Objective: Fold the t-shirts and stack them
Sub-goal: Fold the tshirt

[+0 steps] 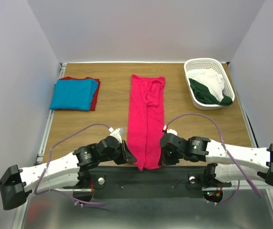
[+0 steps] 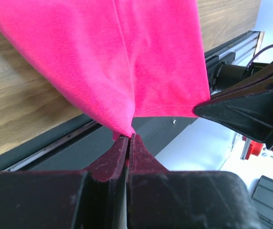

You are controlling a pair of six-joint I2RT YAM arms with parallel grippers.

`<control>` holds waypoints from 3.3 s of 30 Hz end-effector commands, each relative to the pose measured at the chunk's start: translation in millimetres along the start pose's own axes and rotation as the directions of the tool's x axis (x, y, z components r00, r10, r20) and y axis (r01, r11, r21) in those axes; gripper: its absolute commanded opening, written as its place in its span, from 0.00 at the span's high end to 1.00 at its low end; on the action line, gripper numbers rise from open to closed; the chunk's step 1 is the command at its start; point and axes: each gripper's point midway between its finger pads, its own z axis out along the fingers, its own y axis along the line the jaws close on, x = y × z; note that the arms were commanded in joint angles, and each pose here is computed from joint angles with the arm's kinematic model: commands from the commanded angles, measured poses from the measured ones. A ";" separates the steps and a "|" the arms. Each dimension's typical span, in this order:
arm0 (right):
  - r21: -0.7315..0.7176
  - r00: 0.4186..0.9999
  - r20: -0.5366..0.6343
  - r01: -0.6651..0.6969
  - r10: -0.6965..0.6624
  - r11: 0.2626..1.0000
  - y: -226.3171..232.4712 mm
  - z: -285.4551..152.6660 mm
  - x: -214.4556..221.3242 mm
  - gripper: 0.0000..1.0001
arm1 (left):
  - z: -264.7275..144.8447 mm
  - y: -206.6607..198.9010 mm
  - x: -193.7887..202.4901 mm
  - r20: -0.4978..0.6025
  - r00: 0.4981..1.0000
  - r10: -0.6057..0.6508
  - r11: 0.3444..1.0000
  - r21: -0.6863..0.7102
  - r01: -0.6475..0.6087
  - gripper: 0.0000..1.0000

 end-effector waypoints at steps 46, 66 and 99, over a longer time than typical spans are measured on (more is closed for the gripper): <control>0.324 0.920 0.340 0.078 -0.193 0.943 -43.9 40.0 -275.7 1.00 | 70.5 -25.1 -241.5 0.368 0.905 0.213 0.977 -0.056 -0.207 1.00; 0.368 0.940 0.298 0.047 -0.165 0.929 -82.7 69.7 -317.3 1.00 | 93.3 -4.1 -294.0 0.388 0.902 0.189 0.982 -0.050 -0.184 1.00; 0.182 0.941 0.300 0.106 -0.158 0.978 -60.0 40.3 -283.9 0.16 | 90.1 -63.0 -255.9 0.510 0.823 0.251 0.963 -0.046 -0.266 0.15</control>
